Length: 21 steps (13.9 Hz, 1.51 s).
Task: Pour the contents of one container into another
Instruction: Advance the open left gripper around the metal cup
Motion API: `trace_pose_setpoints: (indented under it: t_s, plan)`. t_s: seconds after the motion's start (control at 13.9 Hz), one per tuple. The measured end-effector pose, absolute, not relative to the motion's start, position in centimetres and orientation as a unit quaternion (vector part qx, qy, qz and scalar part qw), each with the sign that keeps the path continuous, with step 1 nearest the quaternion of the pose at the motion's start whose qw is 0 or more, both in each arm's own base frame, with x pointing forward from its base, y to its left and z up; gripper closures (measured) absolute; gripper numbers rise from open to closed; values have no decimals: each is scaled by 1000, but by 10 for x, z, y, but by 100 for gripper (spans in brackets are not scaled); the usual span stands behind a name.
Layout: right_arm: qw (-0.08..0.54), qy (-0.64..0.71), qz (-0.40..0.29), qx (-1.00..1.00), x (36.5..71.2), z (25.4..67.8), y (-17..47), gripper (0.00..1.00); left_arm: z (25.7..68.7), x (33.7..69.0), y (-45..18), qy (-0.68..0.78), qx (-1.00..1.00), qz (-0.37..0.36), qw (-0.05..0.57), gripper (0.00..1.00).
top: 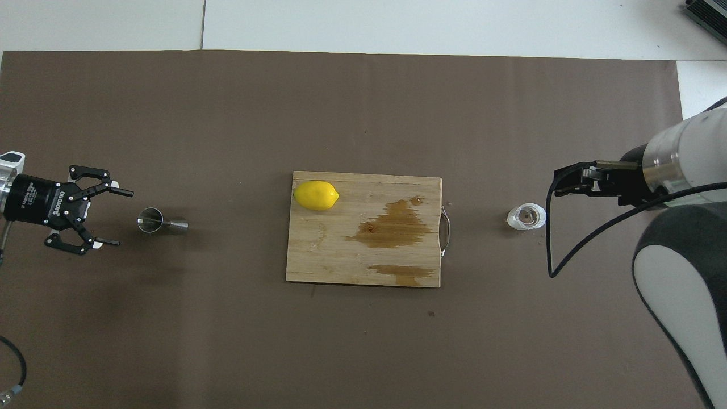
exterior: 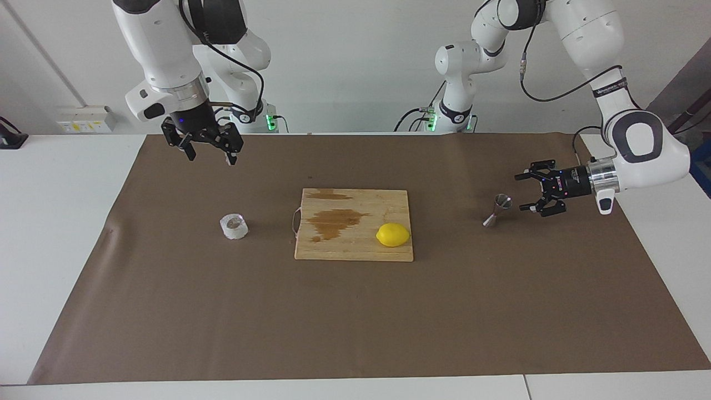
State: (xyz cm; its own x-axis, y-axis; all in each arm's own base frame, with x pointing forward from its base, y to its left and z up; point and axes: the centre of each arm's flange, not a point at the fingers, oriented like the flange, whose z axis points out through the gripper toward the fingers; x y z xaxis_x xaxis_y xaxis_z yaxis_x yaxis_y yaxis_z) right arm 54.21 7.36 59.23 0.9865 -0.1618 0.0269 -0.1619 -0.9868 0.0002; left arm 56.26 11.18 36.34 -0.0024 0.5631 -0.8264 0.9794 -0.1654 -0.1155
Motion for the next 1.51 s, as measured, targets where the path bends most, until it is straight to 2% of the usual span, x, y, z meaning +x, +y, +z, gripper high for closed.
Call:
trace_pose_setpoints:
  t_s: [0.58,0.94,1.51]
  plan:
    - [1,-81,13,997,542,592,74,0,340,553,109,534,680,-389,317,0]
    - [1,-81,13,997,542,592,74,0,310,554,122,552,640,-405,347,0]
    - [1,-81,13,997,542,592,74,0,294,551,116,563,607,-413,380,0]
